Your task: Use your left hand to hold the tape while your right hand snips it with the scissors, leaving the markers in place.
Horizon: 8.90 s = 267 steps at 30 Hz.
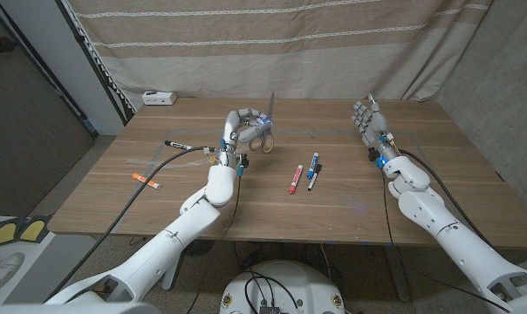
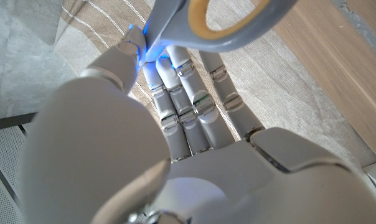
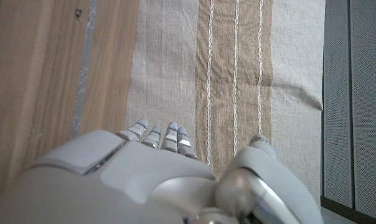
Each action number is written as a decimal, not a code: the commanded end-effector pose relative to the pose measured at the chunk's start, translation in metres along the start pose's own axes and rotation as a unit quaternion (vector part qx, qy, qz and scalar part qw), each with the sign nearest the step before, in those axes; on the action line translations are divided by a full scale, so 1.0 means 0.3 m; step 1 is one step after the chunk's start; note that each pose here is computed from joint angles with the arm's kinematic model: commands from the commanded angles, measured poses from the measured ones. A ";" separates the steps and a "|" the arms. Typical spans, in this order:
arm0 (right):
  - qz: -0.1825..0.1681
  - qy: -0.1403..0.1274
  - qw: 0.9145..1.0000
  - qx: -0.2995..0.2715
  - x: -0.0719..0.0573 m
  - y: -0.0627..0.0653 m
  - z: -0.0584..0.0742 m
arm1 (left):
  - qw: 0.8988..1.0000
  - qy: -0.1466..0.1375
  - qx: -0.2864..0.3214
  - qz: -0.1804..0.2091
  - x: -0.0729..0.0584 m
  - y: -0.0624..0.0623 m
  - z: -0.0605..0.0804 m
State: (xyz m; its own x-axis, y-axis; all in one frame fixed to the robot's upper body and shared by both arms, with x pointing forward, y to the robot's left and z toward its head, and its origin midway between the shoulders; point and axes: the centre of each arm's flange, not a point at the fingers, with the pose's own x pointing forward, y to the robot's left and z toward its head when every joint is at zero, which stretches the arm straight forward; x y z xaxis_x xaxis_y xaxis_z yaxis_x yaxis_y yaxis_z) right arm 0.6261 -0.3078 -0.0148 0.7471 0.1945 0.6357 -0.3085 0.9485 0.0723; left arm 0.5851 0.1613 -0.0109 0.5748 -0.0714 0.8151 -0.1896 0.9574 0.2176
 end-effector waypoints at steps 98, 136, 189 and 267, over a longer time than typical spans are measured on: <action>0.062 0.002 0.998 -0.017 0.031 0.069 -0.006 | 0.927 0.104 -0.339 0.125 0.124 -0.046 -0.049; 0.069 -0.022 0.996 -0.052 -0.046 0.202 0.066 | 0.904 0.122 -0.394 0.110 0.177 -0.119 -0.028; 0.024 0.005 0.993 -0.114 -0.151 0.249 0.098 | 0.900 0.126 -0.402 0.113 0.191 -0.240 -0.047; 0.013 0.052 0.960 -0.276 -0.173 0.391 0.158 | 0.895 0.108 -0.429 0.058 0.248 -0.353 0.013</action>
State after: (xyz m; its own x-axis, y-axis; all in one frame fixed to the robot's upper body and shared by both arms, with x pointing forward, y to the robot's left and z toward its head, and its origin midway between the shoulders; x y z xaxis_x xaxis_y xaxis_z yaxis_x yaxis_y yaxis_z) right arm 0.5263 -0.2217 -0.0042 0.8009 0.2247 0.5550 -0.0304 0.9410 -0.3371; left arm 0.6478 0.0583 0.0281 0.7584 0.0297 0.6512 0.3472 0.8270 -0.4421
